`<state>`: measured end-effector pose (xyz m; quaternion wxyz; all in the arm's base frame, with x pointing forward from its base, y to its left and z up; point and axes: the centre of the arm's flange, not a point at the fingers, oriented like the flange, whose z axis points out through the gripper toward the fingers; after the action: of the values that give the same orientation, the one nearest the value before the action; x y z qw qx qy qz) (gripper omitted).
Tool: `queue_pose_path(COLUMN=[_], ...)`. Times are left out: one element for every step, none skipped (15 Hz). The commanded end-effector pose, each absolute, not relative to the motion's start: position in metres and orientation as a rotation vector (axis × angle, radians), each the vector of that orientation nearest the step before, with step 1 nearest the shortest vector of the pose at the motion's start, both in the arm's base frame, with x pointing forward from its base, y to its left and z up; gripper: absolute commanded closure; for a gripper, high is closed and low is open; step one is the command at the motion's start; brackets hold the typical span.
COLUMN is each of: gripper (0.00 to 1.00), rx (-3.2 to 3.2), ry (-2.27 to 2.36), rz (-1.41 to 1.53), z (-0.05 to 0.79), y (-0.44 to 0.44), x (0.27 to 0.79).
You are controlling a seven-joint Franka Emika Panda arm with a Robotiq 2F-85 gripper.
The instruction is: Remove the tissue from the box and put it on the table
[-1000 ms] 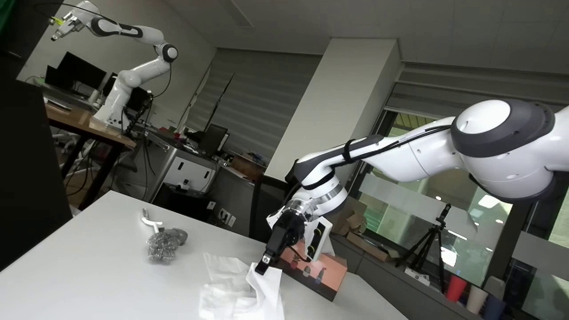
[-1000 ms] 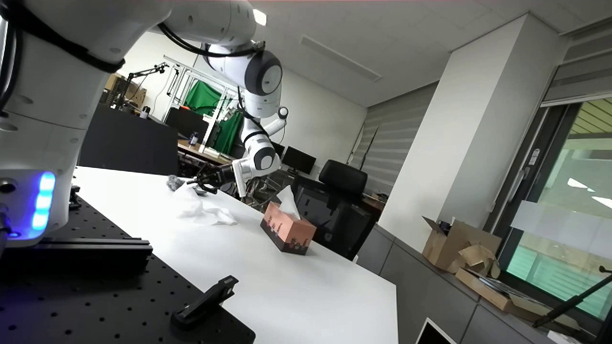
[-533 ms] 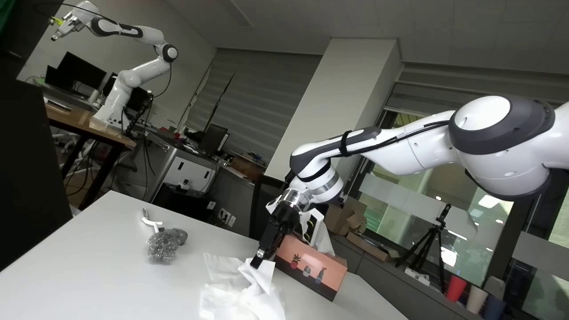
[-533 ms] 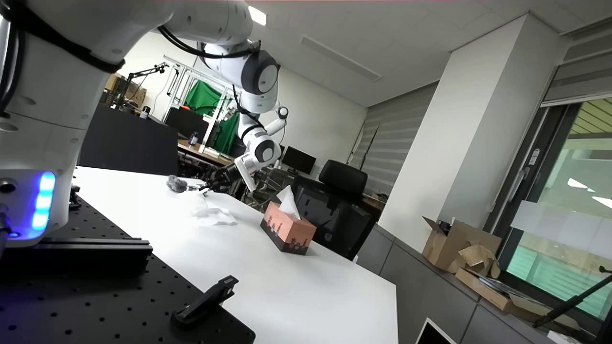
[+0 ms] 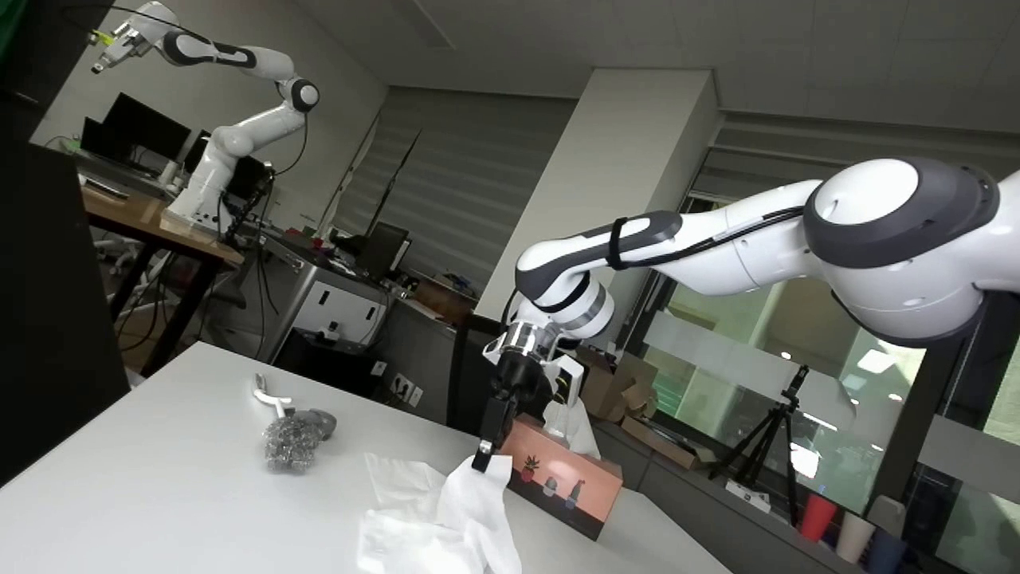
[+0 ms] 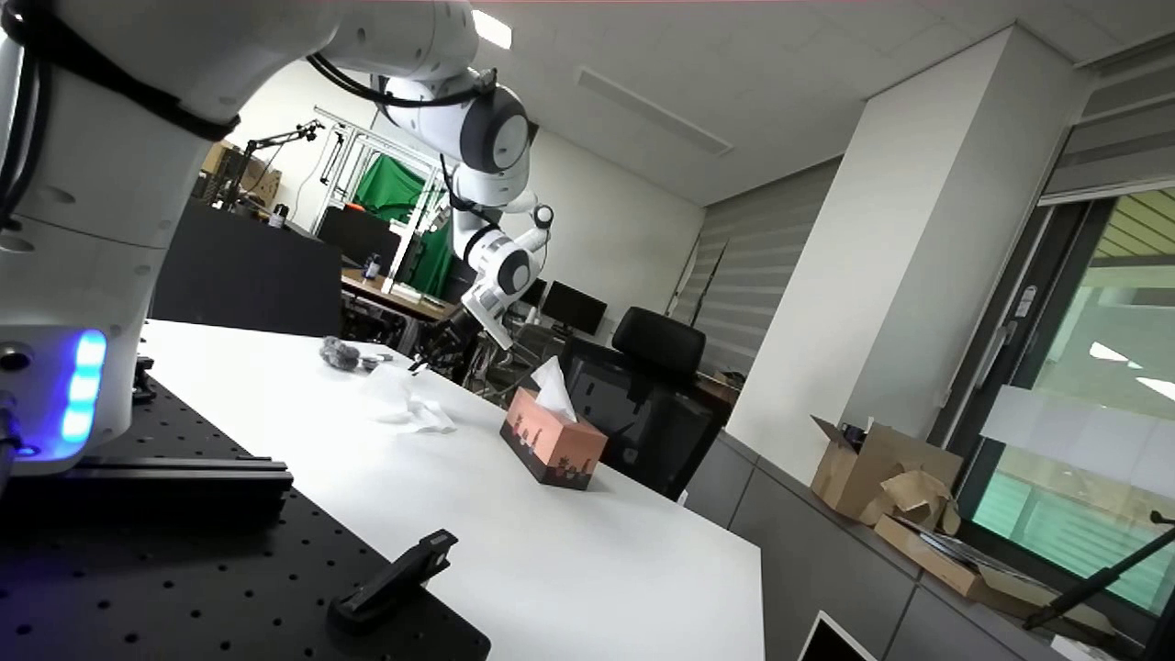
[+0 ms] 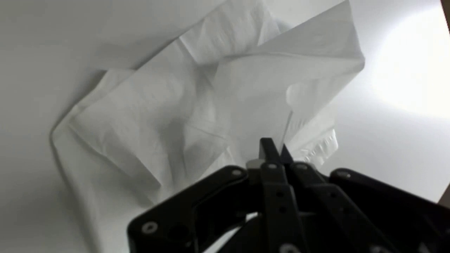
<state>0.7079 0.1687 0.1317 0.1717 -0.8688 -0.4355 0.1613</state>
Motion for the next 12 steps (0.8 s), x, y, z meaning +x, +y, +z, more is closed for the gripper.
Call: queue_pose_path(gripper=[1.00, 0.99, 0.92, 0.75, 0.68, 0.60, 0.54, 0.48, 0.40, 0.34, 0.28, 0.20], rx=[-2.604, -2.659, -2.701, -2.737, -2.774, -2.793, -2.817, -2.833, -2.847, -2.863, -2.873, -2.881], ry=[-1.260, -1.278, -1.295, -1.309, -1.315, -1.321, -1.319, -1.316, -1.313, -1.313, -1.308, -1.305], rz=[0.480, 0.458, 0.441, 0.424, 0.406, 0.402, 0.389, 0.385, 0.381, 0.374, 0.370, 0.364], z=[0.153, 0.154, 0.156, 0.156, 0.157, 0.157, 0.157, 0.157, 0.158, 0.158, 0.159, 0.160], y=[0.169, 0.169, 0.170, 0.171, 0.173, 0.174, 0.175, 0.176, 0.178, 0.179, 0.179, 0.180], x=[0.718, 0.719, 0.721, 0.723, 0.724, 0.726, 0.727, 0.727, 0.727, 0.727, 0.728, 0.728])
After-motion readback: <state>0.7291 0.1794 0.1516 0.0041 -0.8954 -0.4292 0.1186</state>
